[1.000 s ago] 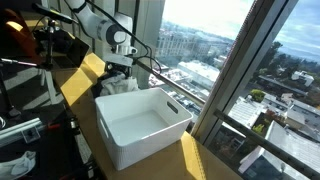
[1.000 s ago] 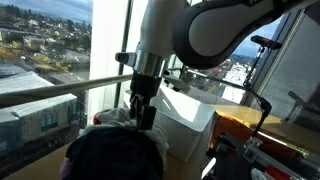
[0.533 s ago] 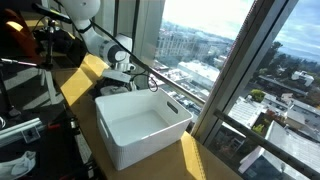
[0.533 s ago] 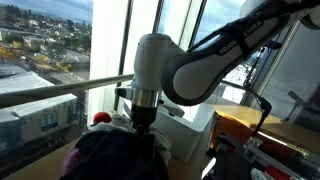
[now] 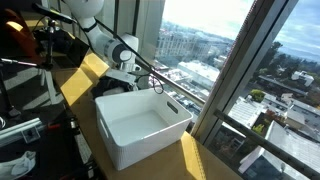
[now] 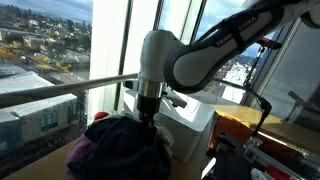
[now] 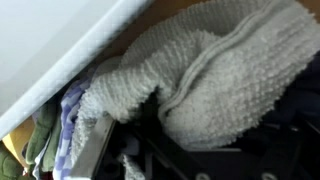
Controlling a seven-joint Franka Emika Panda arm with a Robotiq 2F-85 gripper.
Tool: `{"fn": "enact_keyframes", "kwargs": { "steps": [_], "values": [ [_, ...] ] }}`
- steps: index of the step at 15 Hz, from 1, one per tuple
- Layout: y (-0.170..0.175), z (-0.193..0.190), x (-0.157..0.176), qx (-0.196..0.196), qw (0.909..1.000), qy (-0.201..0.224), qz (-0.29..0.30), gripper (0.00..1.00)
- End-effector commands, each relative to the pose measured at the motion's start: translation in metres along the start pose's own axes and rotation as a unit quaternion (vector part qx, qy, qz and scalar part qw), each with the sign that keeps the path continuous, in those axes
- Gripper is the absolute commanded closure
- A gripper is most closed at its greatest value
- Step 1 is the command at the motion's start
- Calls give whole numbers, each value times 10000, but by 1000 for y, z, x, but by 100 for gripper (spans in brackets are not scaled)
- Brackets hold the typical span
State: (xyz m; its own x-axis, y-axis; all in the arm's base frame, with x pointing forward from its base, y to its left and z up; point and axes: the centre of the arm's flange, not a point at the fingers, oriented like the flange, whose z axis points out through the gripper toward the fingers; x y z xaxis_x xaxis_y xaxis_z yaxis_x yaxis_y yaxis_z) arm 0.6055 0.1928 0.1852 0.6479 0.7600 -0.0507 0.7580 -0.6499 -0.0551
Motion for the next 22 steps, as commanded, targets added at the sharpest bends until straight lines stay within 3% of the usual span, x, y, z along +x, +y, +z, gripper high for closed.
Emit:
{"fn": "enact_keyframes", "kwargs": {
  "steps": [1,2,7,14,18,22],
  "values": [
    [-5,-34,-14,-22,10000,40,-31,91],
    [-8,-45,-15,-60,9999,89,-63,99],
    [-31,-119,-11,-271,9982,422,-343,100],
    [-38,-291,-18,-644,9878,1328,-497,100],
    [2,-371,-69,-1071,9810,1594,-276,100],
    [79,-360,-141,-1296,9810,1427,234,100]
  ]
}}
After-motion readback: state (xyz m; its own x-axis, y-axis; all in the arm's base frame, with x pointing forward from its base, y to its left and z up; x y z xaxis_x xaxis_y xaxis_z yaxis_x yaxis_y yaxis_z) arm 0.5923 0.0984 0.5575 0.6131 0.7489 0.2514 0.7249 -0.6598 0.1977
